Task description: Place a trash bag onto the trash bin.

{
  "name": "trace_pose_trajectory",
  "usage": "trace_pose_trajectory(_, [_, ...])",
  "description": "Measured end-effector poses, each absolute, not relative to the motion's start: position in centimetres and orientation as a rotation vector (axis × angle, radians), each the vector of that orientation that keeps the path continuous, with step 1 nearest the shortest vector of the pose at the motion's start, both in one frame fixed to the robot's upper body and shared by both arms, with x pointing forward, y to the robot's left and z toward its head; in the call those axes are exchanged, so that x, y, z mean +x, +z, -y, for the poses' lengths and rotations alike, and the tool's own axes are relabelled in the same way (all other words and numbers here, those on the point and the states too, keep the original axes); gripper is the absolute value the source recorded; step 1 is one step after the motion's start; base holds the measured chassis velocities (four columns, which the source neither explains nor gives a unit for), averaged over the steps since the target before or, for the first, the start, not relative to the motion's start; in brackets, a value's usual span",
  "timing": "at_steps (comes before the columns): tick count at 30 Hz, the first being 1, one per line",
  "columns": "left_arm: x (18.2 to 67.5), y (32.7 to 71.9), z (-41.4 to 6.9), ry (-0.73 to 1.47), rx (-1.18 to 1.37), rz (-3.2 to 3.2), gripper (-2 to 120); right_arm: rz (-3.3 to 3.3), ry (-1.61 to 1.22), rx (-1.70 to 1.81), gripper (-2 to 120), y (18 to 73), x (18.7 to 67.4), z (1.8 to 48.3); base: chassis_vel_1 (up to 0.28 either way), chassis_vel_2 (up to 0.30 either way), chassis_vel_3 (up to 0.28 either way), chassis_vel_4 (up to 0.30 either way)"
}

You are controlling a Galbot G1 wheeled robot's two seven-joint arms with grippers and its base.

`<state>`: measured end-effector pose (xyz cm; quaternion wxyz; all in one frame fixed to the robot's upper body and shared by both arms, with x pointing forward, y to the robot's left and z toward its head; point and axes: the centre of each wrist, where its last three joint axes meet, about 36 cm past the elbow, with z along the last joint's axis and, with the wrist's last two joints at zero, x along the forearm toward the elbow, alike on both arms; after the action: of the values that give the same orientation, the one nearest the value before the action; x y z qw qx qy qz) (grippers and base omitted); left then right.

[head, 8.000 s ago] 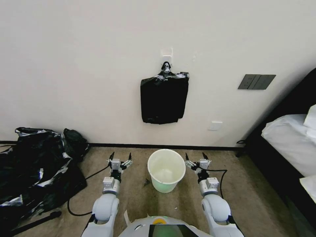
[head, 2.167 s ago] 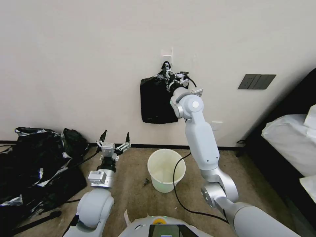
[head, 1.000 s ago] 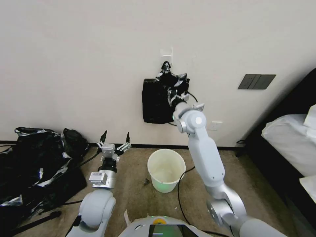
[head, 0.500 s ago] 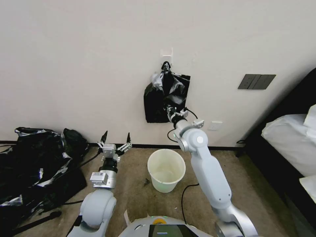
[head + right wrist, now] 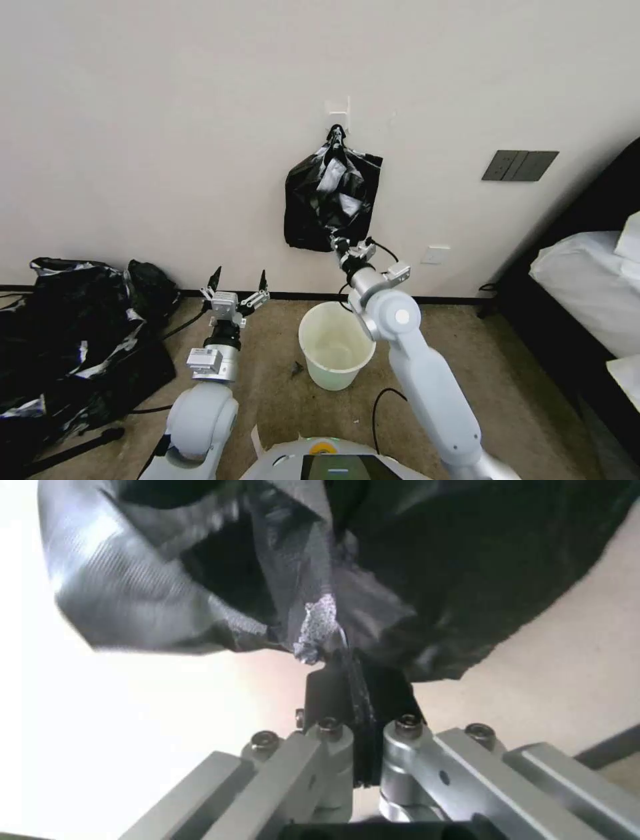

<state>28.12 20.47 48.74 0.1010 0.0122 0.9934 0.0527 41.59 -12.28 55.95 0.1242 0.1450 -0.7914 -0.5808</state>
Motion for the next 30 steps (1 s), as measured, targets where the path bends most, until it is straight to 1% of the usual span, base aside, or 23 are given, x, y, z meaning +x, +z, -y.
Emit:
trace_pose_trajectory(7, [28.4, 48.6, -20.5, 0.16, 0.042, -2.933, 100, 2.333, -1.638, 0.43, 0, 55.0, 39.6, 11.5, 0.0, 0.0, 0.0, 0.0])
trace_pose_trajectory(15, [29.7, 49.4, -20.9, 0.191, 0.104, -2.888, 100, 2.347, -1.563, 0.421, 0, 52.9, 37.3, 10.5, 0.0, 0.0, 0.0, 0.0])
trace_pose_trajectory(30, [30.8, 49.7, -21.2, 0.21, 0.133, -2.868, 100, 2.357, -1.501, 0.388, 0, 50.3, 35.0, 9.3, 0.0, 0.0, 0.0, 0.0])
